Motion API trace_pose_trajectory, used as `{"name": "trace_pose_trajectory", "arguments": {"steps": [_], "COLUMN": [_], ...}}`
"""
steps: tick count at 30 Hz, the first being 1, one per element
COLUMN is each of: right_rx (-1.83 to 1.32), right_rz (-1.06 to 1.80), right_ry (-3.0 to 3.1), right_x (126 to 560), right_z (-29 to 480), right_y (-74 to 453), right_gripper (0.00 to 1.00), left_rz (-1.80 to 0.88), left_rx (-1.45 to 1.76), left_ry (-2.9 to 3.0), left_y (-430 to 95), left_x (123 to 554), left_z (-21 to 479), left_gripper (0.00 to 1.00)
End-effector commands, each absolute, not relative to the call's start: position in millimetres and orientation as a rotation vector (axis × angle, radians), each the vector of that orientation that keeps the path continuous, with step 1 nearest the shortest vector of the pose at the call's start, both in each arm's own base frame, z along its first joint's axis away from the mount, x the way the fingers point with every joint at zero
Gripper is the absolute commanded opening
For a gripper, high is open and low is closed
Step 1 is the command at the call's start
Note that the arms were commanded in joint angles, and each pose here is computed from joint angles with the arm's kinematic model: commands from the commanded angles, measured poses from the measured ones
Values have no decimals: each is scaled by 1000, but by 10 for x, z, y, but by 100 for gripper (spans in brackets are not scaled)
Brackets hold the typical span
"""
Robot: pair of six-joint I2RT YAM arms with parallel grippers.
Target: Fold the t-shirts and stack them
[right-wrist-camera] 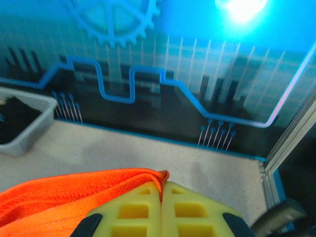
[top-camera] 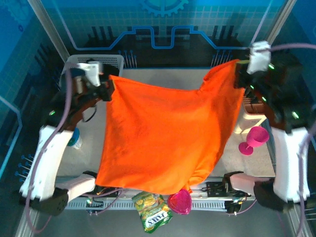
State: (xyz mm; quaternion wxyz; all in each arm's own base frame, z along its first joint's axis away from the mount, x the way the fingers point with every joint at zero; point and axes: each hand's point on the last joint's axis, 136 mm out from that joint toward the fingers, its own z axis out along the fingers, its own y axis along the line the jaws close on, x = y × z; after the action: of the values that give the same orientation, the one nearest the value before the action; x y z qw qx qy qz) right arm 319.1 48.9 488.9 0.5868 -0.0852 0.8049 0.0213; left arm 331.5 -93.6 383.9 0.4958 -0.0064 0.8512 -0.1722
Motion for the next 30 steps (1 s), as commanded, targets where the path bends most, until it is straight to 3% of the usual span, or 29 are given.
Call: {"name": "trace_pose_trajectory", "arguments": {"steps": [1,9,15,22,30], "right_rx": [-215,-217,-151,-33,22], "right_rz": [26,-7,-108,-135,-115], "right_ry": [1891,2200,2268,2267,2222], "right_x": [3904,5514,6230,6502,6199], "right_z": [4632,2961,2083,1720,1962], "right_y": [544,690,601,448,296], "right_gripper": [0,0,0,0,0], "left_rz": [-328,-247,-164,-149,-177], "left_rx": [-61,-194,-236,-250,-192], "left_ry": [2036,2231,2264,2289,2285], "left_y": [-891,-874,-802,-711,-758], "left_x": [3998,5395,6016,6289,6220], "left_z": [3523,2129,1520,1269,1387], "left_gripper": [2,0,0,0,0]}}
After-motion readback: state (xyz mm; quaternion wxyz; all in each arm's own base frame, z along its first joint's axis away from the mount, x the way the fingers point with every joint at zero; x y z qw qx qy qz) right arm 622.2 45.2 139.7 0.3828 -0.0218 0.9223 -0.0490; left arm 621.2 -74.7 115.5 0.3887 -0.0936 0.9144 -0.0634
